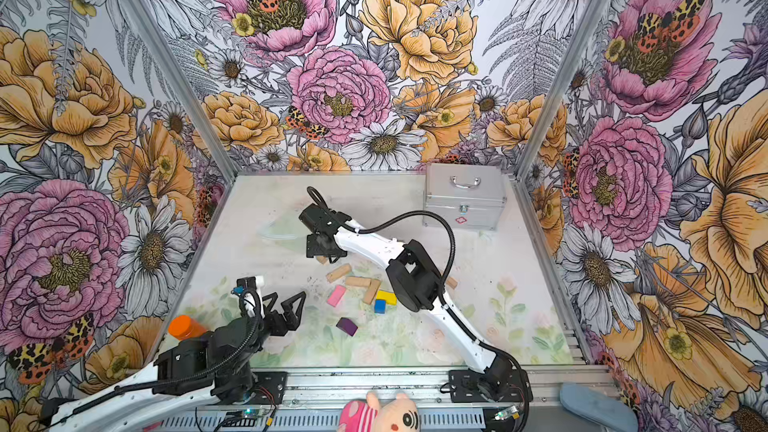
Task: Build the wood block tower
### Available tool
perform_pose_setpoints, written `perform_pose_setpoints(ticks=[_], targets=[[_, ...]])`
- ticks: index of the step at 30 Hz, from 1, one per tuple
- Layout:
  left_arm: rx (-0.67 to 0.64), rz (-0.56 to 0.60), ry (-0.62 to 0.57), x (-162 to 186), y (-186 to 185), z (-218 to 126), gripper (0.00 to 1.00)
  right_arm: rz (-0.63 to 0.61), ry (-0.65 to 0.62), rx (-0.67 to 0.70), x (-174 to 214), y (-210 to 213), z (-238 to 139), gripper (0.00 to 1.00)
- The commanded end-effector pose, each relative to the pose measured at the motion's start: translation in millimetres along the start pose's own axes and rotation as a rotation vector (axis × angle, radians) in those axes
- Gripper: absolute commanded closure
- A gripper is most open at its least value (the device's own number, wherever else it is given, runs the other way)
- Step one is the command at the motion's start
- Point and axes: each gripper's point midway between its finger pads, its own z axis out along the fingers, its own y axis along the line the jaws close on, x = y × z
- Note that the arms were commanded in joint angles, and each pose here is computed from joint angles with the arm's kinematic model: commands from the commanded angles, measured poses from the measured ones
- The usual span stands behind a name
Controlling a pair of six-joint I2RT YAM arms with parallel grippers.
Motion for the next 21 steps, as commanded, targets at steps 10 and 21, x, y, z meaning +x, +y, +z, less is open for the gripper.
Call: perform_pose_setpoints(ticks=[10,21], targets=[[0.02,0.032,-0.029,-20.5,-3.4,-11.9,0.04,-0.018,0.013,0.013,0.2,2.0,-2.8,0.54],[0.028,0.03,-0.032,-23.6,-5.3,-13.7,0.04,-0.132,-0.048,0.012,-30.2,-9.8,-46.5,0.64]])
